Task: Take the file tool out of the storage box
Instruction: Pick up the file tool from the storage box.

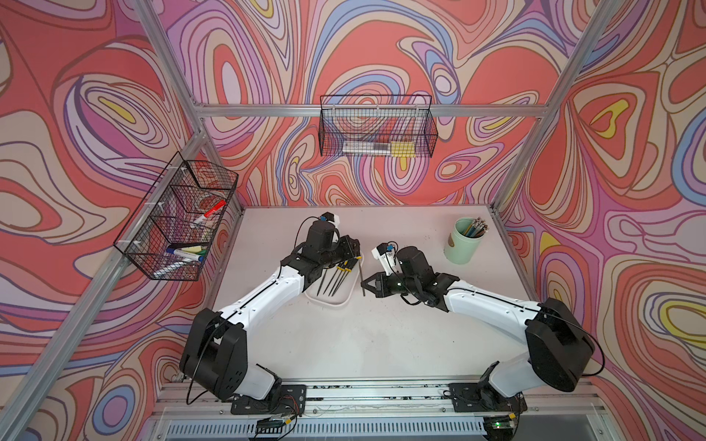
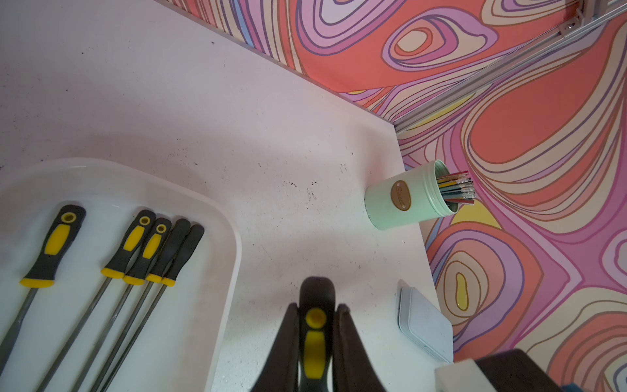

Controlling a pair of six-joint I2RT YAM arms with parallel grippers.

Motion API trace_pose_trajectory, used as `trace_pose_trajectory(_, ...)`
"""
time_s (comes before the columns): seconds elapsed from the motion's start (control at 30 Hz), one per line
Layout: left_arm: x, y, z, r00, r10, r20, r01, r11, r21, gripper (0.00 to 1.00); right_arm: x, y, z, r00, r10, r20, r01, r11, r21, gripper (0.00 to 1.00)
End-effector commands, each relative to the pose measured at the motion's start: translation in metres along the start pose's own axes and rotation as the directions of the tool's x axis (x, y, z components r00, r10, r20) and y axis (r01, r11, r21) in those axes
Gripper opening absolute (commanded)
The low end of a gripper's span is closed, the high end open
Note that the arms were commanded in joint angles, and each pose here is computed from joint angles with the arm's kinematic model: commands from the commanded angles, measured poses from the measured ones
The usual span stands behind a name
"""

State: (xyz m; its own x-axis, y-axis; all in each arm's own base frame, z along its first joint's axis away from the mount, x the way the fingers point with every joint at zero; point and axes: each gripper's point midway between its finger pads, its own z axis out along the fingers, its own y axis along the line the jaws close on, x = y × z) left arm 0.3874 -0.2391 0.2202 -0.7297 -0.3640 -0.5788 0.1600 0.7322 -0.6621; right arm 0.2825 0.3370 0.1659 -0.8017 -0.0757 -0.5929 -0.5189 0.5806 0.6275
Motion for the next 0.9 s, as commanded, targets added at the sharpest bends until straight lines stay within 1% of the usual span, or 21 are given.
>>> trace_pose_trajectory(0.0,-0.003,-0.014,-0.005,1.0,0.014,0.024,-0.015,0.998,0.058,0.13,-0.01,0.01,-0.001,0.999,-0.036,0.031,0.036,0.999,-0.021,0.0)
trace_pose_trajectory(0.03,-0.002,-0.015,-0.005,1.0,0.019,0.022,-0.02,0.998,0.063,0.14,-0.01,0.009,-0.002,0.999,-0.037,0.034,0.038,0.999,-0.016,0.0)
trace_pose_trajectory(0.1,-0.001,-0.017,-0.005,0.999,0.031,0.016,-0.032,0.997,0.074,0.24,-0.011,0.007,-0.003,0.998,-0.04,0.039,0.04,0.999,-0.003,0.0)
trace_pose_trajectory(0.17,0.0,-0.019,-0.005,0.999,0.05,0.006,-0.05,0.995,0.081,0.4,-0.011,0.005,-0.006,0.998,-0.041,0.047,0.041,0.999,0.014,0.0)
trace_pose_trajectory(0.2,0.0,-0.021,-0.006,0.998,0.06,0.005,-0.06,0.994,0.087,0.45,-0.012,0.004,-0.007,0.998,-0.043,0.05,0.042,0.999,0.024,0.0)
trace_pose_trajectory(0.3,0.0,-0.022,-0.008,0.996,0.094,0.007,-0.094,0.992,0.087,0.64,-0.013,-0.002,-0.013,0.997,-0.057,0.052,0.052,0.995,0.079,0.0)
trace_pose_trajectory(0.47,-0.002,-0.022,-0.014,0.985,0.173,-0.026,-0.172,0.984,0.044,0.94,-0.007,-0.023,-0.03,0.997,-0.074,0.027,0.066,0.972,0.224,0.0)
trace_pose_trajectory(0.6,-0.004,-0.016,-0.027,0.965,0.257,-0.042,-0.258,0.966,-0.017,0.97,0.002,-0.047,-0.05,0.997,-0.077,-0.014,0.076,0.921,0.382,0.0)
trace_pose_trajectory(0.67,-0.002,-0.008,-0.034,0.952,0.299,-0.06,-0.303,0.951,-0.062,0.97,0.008,-0.063,-0.065,0.997,-0.069,-0.044,0.081,0.875,0.477,0.0)
trace_pose_trajectory(0.73,0.003,0.003,-0.04,0.939,0.329,-0.1,-0.339,0.934,-0.112,0.97,0.012,-0.076,-0.08,0.996,-0.051,-0.075,0.084,0.829,0.553,0.0)
trace_pose_trajectory(0.8,0.008,0.013,-0.045,0.928,0.345,-0.138,-0.364,0.919,-0.153,0.98,0.016,-0.089,-0.094,0.994,-0.021,-0.107,0.083,0.78,0.62,0.0)
trace_pose_trajectory(0.87,0.012,0.023,-0.048,0.924,0.348,-0.157,-0.374,0.907,-0.192,0.99,0.019,-0.103,-0.108,0.991,0.013,-0.134,0.082,0.733,0.675,0.0)
